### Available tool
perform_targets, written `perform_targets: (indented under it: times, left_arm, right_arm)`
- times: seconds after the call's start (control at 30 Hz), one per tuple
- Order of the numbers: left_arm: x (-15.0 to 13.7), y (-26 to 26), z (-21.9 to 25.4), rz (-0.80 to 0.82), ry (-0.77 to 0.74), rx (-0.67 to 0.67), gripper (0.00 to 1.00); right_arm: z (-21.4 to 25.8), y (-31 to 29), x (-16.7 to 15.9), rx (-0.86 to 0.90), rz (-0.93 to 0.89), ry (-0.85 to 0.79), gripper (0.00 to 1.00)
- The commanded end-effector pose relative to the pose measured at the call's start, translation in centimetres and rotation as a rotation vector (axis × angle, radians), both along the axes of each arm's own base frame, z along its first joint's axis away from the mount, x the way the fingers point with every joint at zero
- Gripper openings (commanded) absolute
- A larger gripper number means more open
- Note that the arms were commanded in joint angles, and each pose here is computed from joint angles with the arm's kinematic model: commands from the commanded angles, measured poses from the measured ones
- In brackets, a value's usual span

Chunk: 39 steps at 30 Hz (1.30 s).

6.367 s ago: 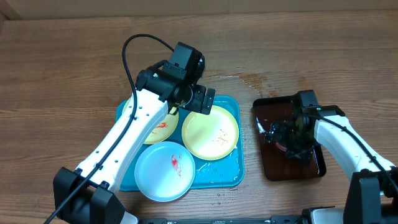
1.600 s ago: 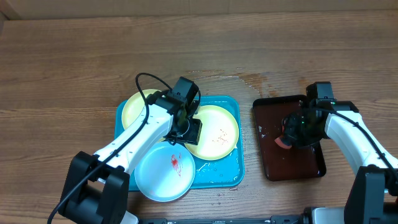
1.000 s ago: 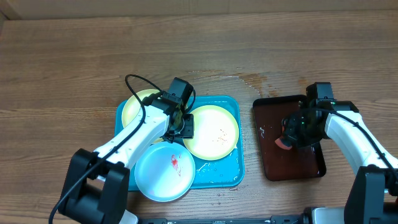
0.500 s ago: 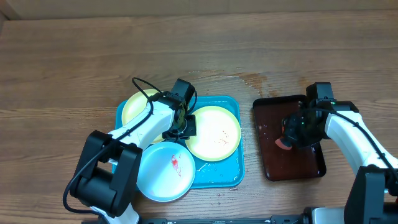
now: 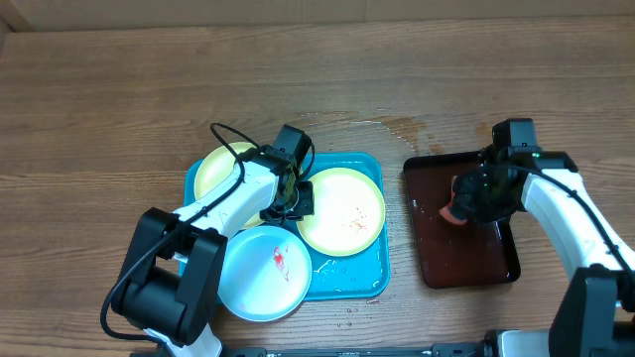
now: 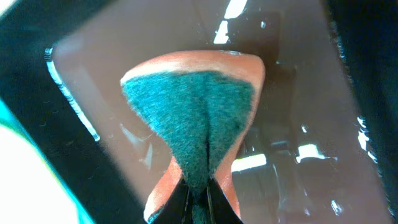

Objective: Clean dirty plates on tray and stack at the side
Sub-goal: 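Carry the sponge with the right gripper onto the yellow plate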

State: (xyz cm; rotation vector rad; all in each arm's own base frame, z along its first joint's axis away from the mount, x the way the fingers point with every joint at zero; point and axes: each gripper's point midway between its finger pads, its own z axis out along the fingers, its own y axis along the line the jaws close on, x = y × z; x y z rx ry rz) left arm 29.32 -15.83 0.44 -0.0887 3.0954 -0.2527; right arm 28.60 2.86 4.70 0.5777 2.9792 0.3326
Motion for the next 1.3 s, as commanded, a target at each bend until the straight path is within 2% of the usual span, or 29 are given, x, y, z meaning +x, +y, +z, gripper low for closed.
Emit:
perform_targets:
  times: [0.0,0.37,0.5,0.77,0.93,1.17,1.27]
  left_arm:
    - [-0.6,0.2,-1.5,0.006,0.033,0.022,0.04]
    - [-0.8,0.3,-1.5,0.006,0.041,0.025,0.04]
    - [-0.8,0.3,-1.5,0.006,0.04,0.025,0.04]
    - [-0.8,0.3,-1.5,0.006,0.04,0.025,0.04]
    - [-0.7,0.3,-1.5,0.006,0.036,0.024,0.04]
    - [-0.5,0.2,-1.5,0.005,0.029,0.02,0.04]
    - [-0.4,0.2,-1.5,-0.002,0.025,0.019,0.04]
  right_arm:
    - [-2.9,0.1,-1.9,0.004,-0.005,0.071,0.04]
    - [-6.2,0.4,-2.9,0.015,0.012,0.121,0.04]
    - [-3.6,0.6,-1.6,0.028,0.027,0.087,0.04]
    - [5.8,0.4,0.8,0.017,0.028,-0.037,0.04]
    - [8.8,0.0,-0.1,-0.009,0.02,-0.07,0.04]
    - [10.3,-1.0,-2.3,-0.073,0.014,-0.071,0.04]
    - [10.5,1.0,-2.3,0.02,0.155,-0.1,0.04]
